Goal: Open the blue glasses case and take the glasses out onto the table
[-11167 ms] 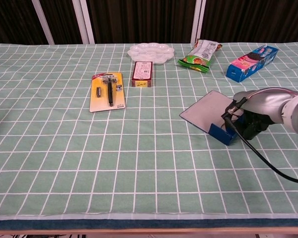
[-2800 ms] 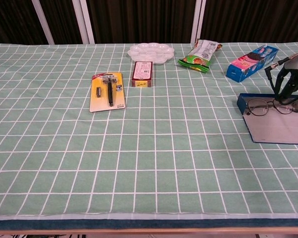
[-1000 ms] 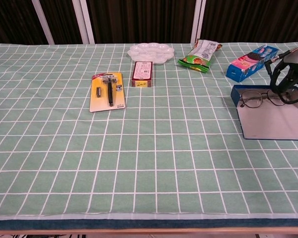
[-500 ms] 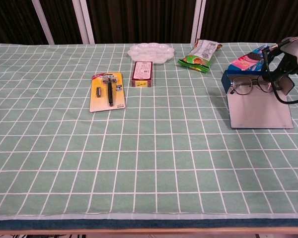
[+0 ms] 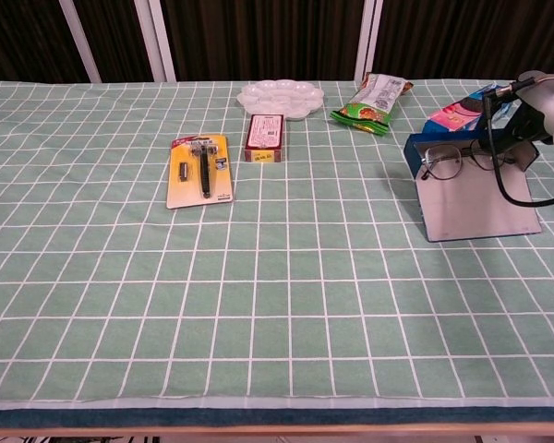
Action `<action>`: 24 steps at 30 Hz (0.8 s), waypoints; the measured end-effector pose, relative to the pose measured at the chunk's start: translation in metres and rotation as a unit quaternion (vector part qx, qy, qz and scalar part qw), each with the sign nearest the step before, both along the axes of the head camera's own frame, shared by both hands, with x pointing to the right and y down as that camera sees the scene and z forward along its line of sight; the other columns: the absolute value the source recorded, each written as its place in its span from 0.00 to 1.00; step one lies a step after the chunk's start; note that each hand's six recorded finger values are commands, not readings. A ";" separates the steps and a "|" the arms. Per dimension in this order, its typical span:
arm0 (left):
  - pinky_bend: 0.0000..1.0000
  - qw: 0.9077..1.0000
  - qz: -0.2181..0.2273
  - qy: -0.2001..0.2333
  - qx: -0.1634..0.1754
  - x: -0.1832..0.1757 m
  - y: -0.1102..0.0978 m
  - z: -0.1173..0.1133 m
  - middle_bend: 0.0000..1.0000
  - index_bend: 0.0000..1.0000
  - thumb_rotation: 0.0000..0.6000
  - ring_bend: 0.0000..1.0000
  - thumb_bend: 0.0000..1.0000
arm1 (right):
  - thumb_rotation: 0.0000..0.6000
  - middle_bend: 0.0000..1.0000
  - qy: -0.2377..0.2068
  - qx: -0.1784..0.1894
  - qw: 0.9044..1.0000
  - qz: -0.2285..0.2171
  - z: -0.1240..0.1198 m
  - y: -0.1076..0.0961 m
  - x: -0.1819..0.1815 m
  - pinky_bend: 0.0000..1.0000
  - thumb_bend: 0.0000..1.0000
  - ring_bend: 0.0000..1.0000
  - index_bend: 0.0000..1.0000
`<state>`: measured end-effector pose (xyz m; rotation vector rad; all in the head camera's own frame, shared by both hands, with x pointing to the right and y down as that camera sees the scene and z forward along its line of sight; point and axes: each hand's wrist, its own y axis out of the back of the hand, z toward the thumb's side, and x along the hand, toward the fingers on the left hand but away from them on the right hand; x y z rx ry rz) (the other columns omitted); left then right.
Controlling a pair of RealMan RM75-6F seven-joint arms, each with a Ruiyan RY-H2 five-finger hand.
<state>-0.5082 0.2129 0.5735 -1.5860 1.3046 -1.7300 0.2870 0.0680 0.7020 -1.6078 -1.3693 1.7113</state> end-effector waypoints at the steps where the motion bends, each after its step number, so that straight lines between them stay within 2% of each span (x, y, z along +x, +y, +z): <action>1: 0.00 1.000 0.000 0.000 0.000 0.000 0.000 0.000 0.00 0.00 1.00 0.00 0.04 | 1.00 1.00 0.000 0.001 1.000 0.002 0.001 0.001 0.000 1.00 0.52 1.00 0.53; 11: 0.00 1.000 0.000 0.000 0.000 0.000 0.000 0.000 0.00 0.00 1.00 0.00 0.04 | 1.00 1.00 -0.002 0.010 1.000 0.010 0.002 0.003 0.003 1.00 0.52 1.00 0.54; 24: 0.00 1.000 0.000 0.000 -0.001 0.000 0.000 0.000 0.00 0.00 1.00 0.00 0.04 | 1.00 1.00 -0.011 0.045 0.999 0.016 0.000 0.004 0.002 1.00 0.52 1.00 0.53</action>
